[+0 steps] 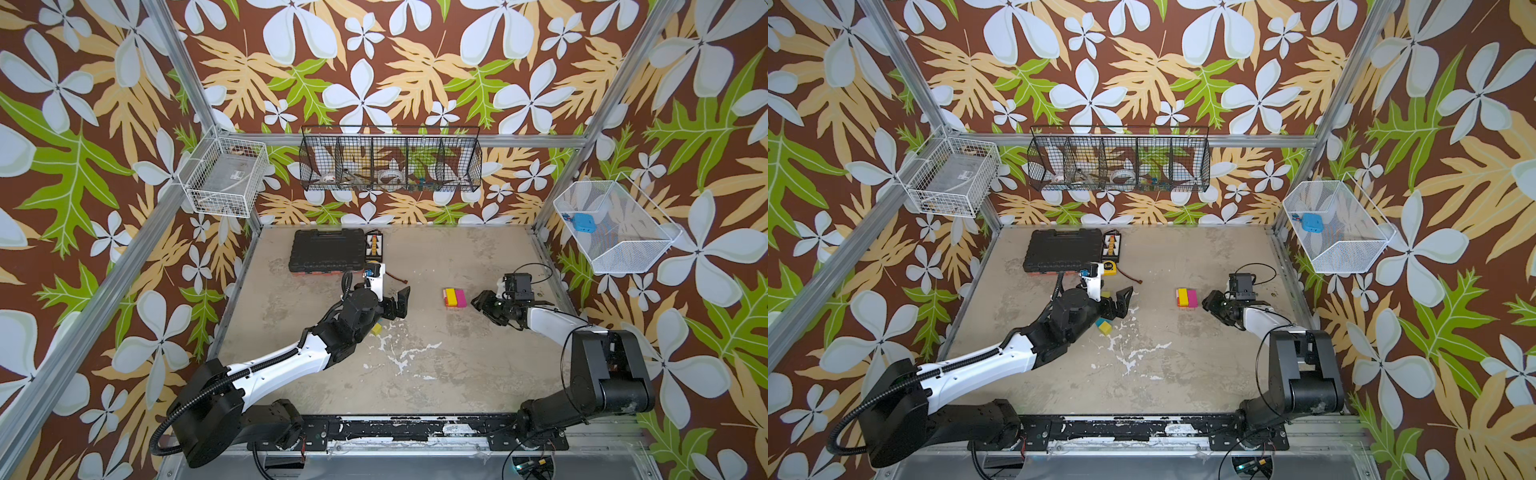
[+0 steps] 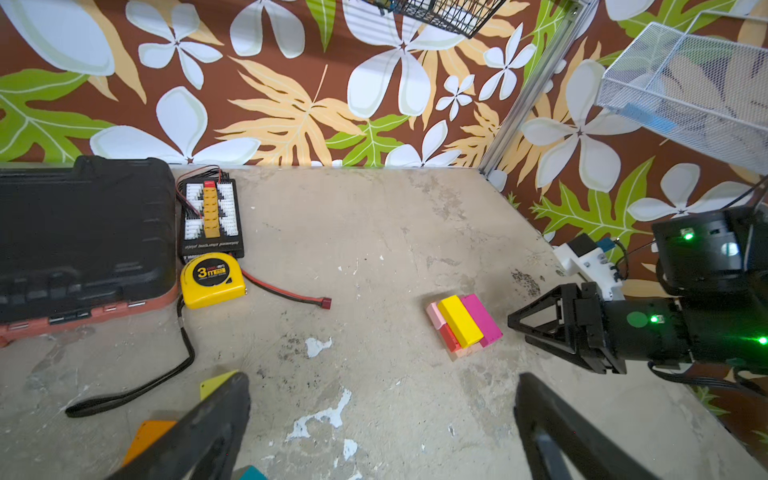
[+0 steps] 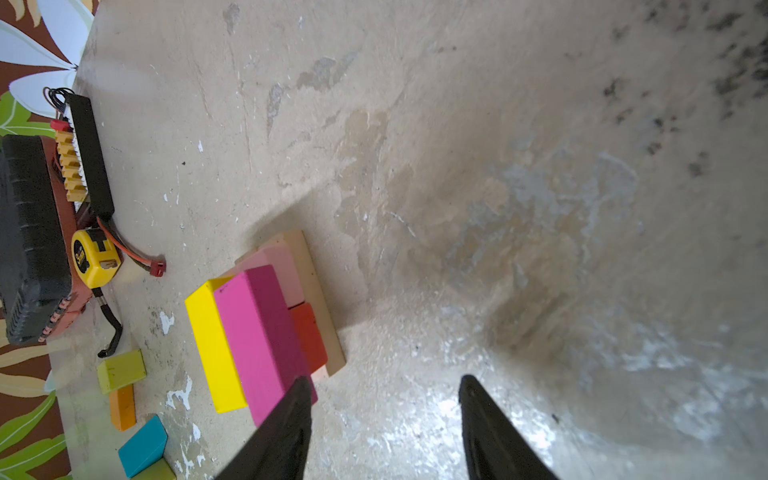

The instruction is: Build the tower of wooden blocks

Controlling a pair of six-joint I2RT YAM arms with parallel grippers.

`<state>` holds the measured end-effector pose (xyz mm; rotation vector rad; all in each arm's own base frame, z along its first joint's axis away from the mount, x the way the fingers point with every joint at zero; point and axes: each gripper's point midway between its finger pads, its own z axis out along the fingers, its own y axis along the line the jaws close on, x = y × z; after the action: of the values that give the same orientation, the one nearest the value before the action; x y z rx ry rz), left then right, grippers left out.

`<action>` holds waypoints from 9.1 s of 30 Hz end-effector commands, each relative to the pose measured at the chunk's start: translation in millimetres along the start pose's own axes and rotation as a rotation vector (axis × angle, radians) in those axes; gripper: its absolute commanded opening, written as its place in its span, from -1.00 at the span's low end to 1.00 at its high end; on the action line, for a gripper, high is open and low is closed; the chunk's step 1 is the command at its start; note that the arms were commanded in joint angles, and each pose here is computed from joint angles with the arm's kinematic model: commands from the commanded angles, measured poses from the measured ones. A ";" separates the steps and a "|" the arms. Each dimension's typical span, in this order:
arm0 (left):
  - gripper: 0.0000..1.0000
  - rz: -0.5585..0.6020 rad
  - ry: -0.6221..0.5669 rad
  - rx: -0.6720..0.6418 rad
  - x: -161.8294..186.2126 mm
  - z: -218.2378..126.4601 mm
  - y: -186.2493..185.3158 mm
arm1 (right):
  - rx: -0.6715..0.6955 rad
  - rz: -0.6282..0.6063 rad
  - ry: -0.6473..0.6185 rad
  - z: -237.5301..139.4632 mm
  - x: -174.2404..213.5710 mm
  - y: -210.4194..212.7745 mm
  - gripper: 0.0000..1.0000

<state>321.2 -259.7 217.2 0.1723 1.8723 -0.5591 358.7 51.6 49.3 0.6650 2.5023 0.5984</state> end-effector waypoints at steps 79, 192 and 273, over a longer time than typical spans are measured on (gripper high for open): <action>0.55 0.162 0.608 0.214 156.0 160.8 -67.3 | 0.054 -0.126 0.035 30.6 -23.6 21.5 0.02; 0.56 0.139 0.503 0.114 107.8 221.3 -32.6 | 0.058 -0.255 -0.016 -13.8 28.7 13.1 -0.18; 0.56 0.084 0.520 0.188 114.4 215.2 -45.0 | 0.165 -0.208 -0.053 20.7 -53.9 37.5 -0.27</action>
<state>443.3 -411.6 58.9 0.5731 2.3183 -0.6481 424.6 52.9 72.0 0.4908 2.5357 0.2761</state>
